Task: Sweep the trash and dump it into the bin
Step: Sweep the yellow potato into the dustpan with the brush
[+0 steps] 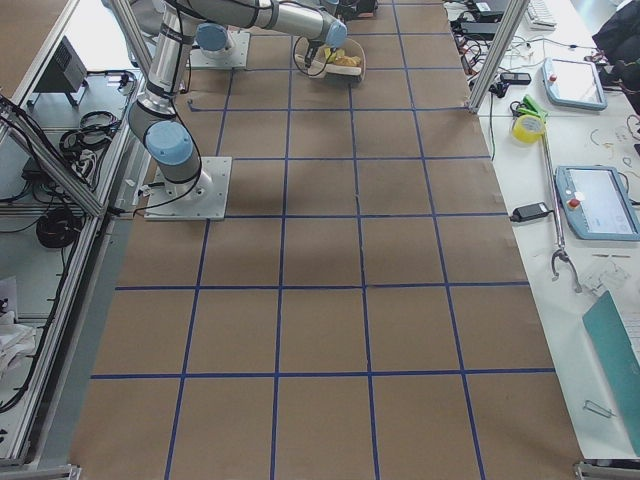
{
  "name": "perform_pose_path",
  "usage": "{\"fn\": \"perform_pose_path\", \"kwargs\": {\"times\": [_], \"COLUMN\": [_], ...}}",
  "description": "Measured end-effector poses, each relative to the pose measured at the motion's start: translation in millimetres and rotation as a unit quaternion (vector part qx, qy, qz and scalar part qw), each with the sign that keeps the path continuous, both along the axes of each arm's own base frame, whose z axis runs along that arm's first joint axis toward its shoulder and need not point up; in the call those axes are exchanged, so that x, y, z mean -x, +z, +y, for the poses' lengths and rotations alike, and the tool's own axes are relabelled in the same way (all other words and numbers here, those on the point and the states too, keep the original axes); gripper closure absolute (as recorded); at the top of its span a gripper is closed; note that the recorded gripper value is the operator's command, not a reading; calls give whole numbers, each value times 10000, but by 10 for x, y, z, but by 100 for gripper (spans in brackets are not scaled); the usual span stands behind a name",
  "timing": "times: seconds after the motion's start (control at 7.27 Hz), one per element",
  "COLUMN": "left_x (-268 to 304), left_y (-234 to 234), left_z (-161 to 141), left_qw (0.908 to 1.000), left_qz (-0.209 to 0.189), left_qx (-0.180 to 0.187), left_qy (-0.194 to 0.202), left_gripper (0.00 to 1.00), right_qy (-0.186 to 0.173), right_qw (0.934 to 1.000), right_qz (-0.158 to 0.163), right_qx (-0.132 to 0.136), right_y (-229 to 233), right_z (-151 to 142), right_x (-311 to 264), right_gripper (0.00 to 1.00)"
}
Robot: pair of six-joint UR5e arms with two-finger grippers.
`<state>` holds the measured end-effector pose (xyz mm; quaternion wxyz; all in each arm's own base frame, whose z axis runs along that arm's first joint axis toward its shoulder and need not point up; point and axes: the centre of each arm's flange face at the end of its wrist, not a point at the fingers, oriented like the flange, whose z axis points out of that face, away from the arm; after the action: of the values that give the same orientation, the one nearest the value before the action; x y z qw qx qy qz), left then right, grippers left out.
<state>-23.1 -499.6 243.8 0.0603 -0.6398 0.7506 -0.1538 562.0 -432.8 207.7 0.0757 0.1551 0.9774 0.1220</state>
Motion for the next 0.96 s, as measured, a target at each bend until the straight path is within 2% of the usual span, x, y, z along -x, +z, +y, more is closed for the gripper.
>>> {"fn": "perform_pose_path", "kwargs": {"times": [0.28,0.55,0.96], "left_x": [5,5,9], "left_y": [3,4,6], "left_z": [0,0,-5], "left_qw": [10000,10000,10000], "left_qz": [5,5,9], "left_qx": [3,4,13], "left_qy": [-5,-5,-10], "left_gripper": [100,100,100], "right_qy": [257,555,884], "right_qw": [9996,9983,9948], "right_qz": [-100,122,512], "right_qx": [88,126,33], "right_y": [43,4,15], "right_z": [-34,-21,-4], "right_x": [-31,42,198], "right_gripper": [88,88,87]}}
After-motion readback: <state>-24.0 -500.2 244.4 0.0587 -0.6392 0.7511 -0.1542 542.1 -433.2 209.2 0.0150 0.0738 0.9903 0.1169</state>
